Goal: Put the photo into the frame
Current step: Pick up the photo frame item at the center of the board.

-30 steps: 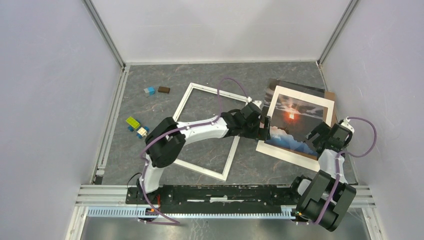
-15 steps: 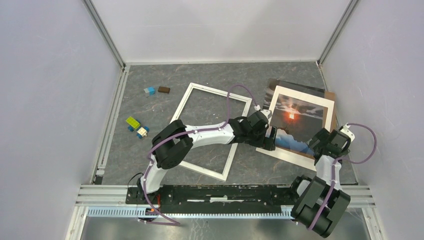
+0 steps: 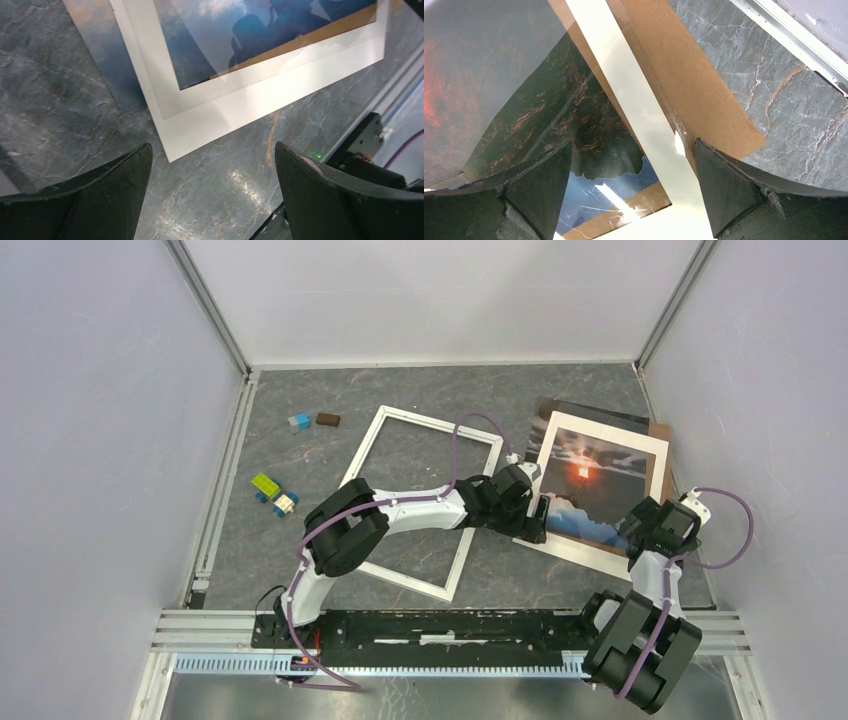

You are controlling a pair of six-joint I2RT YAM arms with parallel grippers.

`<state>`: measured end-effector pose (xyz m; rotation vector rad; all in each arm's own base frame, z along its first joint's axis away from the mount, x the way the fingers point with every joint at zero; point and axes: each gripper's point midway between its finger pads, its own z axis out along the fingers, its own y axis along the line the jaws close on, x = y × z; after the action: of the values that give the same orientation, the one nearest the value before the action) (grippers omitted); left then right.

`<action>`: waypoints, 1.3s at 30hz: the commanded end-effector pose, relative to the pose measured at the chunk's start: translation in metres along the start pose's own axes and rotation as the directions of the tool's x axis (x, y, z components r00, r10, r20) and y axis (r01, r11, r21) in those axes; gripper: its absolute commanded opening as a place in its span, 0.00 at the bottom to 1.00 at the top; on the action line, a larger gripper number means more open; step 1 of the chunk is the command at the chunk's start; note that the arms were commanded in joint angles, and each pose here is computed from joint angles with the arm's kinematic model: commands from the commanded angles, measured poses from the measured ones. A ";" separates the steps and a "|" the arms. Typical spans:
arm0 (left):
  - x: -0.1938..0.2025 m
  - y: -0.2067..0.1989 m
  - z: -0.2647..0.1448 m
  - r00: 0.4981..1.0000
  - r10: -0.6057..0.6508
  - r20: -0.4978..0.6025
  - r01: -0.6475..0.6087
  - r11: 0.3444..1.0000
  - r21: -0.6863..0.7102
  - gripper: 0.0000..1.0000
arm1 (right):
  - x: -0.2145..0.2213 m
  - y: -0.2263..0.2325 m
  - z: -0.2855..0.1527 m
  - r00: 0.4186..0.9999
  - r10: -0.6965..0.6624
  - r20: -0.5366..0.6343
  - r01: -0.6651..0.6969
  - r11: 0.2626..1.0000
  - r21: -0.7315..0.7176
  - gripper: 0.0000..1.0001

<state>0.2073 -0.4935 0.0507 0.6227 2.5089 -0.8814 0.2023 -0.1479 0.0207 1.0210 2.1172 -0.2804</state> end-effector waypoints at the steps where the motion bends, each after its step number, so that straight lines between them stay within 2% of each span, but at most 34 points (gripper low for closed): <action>1: -0.017 -0.023 0.004 0.996 -0.075 0.054 0.069 0.991 0.113 0.96 | 0.019 -0.002 0.002 0.997 0.005 -0.071 -0.005 1.000 0.004 0.96; 8: -0.019 -0.018 0.005 0.986 -0.144 0.084 0.131 0.981 0.141 0.92 | 0.018 0.000 0.001 0.998 0.002 -0.060 -0.003 1.000 -0.012 0.95; 14: -0.009 -0.016 0.013 0.967 -0.248 0.052 0.236 0.956 0.174 0.91 | 0.021 0.002 0.002 0.998 0.001 -0.066 -0.003 1.000 -0.025 0.95; 22: -0.009 0.015 0.017 0.901 -0.426 0.075 0.410 0.897 0.166 0.92 | 0.022 0.003 0.002 0.997 0.000 -0.072 -0.002 0.999 -0.032 0.94; 27: -0.016 0.019 0.017 0.854 -0.513 0.089 0.486 0.846 0.220 0.92 | 0.022 0.004 0.002 0.997 -0.001 -0.071 -0.001 0.999 -0.036 0.94; 34: -0.024 0.017 0.018 0.812 -0.577 0.090 0.530 0.794 0.298 0.90 | 0.022 0.006 0.002 0.998 -0.006 -0.069 0.003 0.999 -0.043 0.94; 39: -0.036 0.009 0.013 0.793 -0.600 0.104 0.521 0.757 0.395 0.84 | 0.024 0.009 0.002 0.997 -0.013 -0.077 0.009 0.998 -0.056 0.93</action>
<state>0.2351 -0.5015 0.0523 -0.1012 2.4339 -1.4511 0.2052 -0.1488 0.0208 1.0042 2.1161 -0.2790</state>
